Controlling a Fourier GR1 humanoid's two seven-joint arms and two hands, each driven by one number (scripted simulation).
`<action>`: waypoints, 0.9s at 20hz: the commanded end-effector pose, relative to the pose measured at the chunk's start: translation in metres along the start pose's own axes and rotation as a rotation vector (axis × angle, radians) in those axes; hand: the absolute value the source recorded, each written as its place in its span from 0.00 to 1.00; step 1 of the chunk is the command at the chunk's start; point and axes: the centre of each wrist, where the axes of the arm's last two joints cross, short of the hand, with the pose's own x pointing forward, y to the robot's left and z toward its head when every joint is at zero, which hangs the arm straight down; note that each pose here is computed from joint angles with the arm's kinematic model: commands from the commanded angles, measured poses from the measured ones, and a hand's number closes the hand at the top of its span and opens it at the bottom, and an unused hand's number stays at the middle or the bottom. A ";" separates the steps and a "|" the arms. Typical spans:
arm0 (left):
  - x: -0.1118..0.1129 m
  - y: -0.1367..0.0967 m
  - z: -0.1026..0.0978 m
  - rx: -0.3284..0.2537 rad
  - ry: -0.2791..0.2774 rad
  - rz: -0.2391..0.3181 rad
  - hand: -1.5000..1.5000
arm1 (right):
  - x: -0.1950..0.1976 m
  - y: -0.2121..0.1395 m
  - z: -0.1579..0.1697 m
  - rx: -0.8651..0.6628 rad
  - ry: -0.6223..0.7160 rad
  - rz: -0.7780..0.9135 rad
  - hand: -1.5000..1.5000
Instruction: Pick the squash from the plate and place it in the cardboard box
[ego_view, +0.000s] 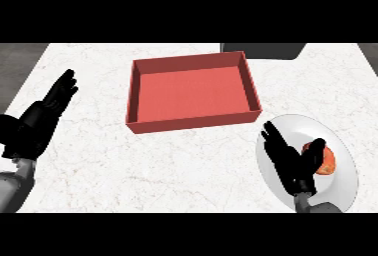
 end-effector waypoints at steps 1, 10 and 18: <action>-0.018 0.000 0.006 0.056 0.013 -0.028 0.50 | 0.034 -0.010 -0.006 0.068 -0.144 0.026 0.00; -0.060 -0.034 0.039 0.126 0.155 -0.021 0.50 | 0.109 -0.106 -0.011 -0.262 -0.628 0.333 0.00; -0.066 -0.017 0.046 0.154 0.162 -0.023 0.50 | 0.132 -0.174 0.001 -0.103 -0.661 0.526 0.00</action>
